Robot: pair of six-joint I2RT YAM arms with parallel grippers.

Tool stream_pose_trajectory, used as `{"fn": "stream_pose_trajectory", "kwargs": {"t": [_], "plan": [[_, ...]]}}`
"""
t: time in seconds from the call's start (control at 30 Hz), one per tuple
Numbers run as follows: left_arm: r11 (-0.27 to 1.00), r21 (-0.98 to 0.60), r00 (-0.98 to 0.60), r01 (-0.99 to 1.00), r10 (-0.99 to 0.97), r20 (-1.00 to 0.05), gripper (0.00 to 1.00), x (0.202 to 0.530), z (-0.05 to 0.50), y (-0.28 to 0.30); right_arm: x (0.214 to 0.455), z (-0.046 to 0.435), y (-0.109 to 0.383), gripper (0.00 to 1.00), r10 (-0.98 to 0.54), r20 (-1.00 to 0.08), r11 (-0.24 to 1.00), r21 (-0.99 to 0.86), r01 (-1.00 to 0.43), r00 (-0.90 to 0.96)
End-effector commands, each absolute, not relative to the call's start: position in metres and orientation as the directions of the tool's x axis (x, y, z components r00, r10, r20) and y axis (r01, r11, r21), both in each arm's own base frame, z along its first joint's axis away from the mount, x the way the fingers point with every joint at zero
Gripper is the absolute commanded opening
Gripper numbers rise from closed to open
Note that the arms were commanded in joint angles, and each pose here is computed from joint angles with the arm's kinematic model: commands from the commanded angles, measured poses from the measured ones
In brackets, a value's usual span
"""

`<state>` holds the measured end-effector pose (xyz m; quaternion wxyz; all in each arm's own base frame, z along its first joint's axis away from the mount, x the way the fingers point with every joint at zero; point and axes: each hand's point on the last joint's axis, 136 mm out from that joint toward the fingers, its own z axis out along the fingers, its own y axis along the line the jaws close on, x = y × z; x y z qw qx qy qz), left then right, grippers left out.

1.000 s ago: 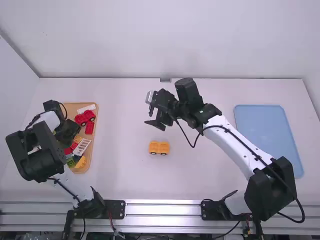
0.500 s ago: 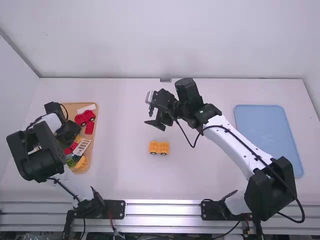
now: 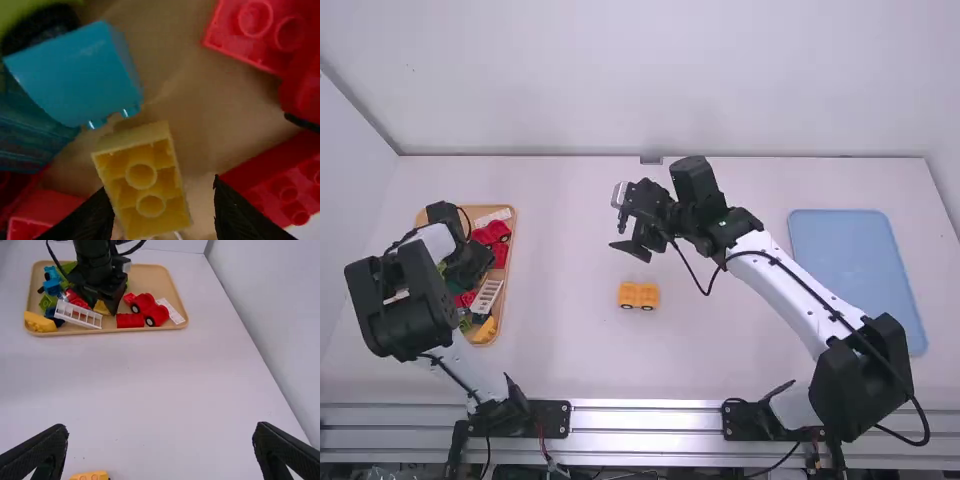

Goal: Assemble lego blocks to make yellow taxi

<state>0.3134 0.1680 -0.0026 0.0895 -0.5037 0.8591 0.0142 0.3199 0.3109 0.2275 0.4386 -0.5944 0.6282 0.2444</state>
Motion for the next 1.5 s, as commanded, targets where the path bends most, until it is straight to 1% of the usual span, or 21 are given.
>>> {"fn": "stream_pose_trajectory", "kwargs": {"t": [0.0, 0.23, 0.33, 0.5, 0.53, 0.6, 0.7, 0.73, 0.77, 0.87, 1.1, 1.2, 1.3, 1.4, 1.47], "plan": [[0.450, 0.012, -0.444, -0.893, -0.877, -0.185, 0.52, 0.298, -0.006, 0.175, 0.319, 0.236, 0.307, 0.99, -0.531, -0.842, 0.192, -0.232, -0.954, 0.098], [0.439, 0.005, -0.433, -0.899, -0.885, -0.169, 0.52, 0.297, -0.006, 0.171, 0.318, 0.234, 0.306, 0.99, -0.536, -0.839, 0.190, -0.229, -0.955, 0.094], [0.405, -0.013, -0.397, -0.914, -0.902, -0.168, 0.52, 0.295, -0.012, 0.169, 0.317, 0.234, 0.306, 0.99, -0.537, -0.838, 0.190, -0.227, -0.955, 0.093], [0.404, -0.024, -0.395, -0.914, -0.904, -0.162, 0.50, 0.294, -0.017, 0.167, 0.317, 0.234, 0.306, 0.99, -0.538, -0.838, 0.190, -0.226, -0.955, 0.091], [0.403, -0.025, -0.394, -0.915, -0.905, -0.161, 0.49, 0.294, -0.017, 0.167, 0.317, 0.233, 0.306, 0.99, -0.539, -0.837, 0.190, -0.226, -0.955, 0.091], [0.409, -0.033, -0.399, -0.912, -0.903, -0.160, 0.43, 0.297, -0.017, 0.165, 0.317, 0.234, 0.306, 0.99, -0.539, -0.838, 0.190, -0.226, -0.956, 0.091], [0.406, -0.044, -0.394, -0.913, -0.904, -0.166, 0.40, 0.299, -0.016, 0.166, 0.317, 0.234, 0.306, 0.99, -0.538, -0.838, 0.190, -0.227, -0.955, 0.092], [0.409, -0.043, -0.397, -0.911, -0.902, -0.172, 0.36, 0.300, -0.016, 0.167, 0.318, 0.234, 0.306, 0.99, -0.538, -0.838, 0.190, -0.227, -0.955, 0.092], [0.408, -0.037, -0.396, -0.912, -0.900, -0.181, 0.36, 0.300, -0.016, 0.169, 0.318, 0.234, 0.306, 0.99, -0.538, -0.838, 0.191, -0.227, -0.955, 0.091], [0.398, 0.003, -0.389, -0.917, -0.895, -0.216, 0.37, 0.295, -0.015, 0.178, 0.317, 0.233, 0.306, 0.98, -0.539, -0.837, 0.189, -0.223, -0.956, 0.089], [0.409, 0.015, -0.402, -0.912, -0.889, -0.218, 0.39, 0.293, -0.015, 0.180, 0.317, 0.233, 0.306, 0.99, -0.539, -0.838, 0.190, -0.224, -0.956, 0.089], [0.410, 0.013, -0.402, -0.912, -0.889, -0.221, 0.36, 0.294, -0.014, 0.180, 0.317, 0.233, 0.305, 0.99, -0.540, -0.837, 0.190, -0.224, -0.956, 0.089], [0.412, 0.013, -0.404, -0.911, -0.888, -0.220, 0.31, 0.294, -0.015, 0.180, 0.317, 0.232, 0.305, 0.99, -0.541, -0.836, 0.189, -0.220, -0.957, 0.085], [0.444, -0.002, -0.433, -0.896, -0.875, -0.218, 0.26, 0.298, -0.014, 0.179, 0.316, 0.232, 0.305, 0.99, -0.543, -0.836, 0.189, -0.218, -0.957, 0.083], [0.478, -0.037, -0.460, -0.877, -0.861, -0.217, 0.20, 0.306, -0.014, 0.175, 0.316, 0.232, 0.305, 0.99, -0.543, -0.836, 0.188, -0.219, -0.957, 0.084]]}}
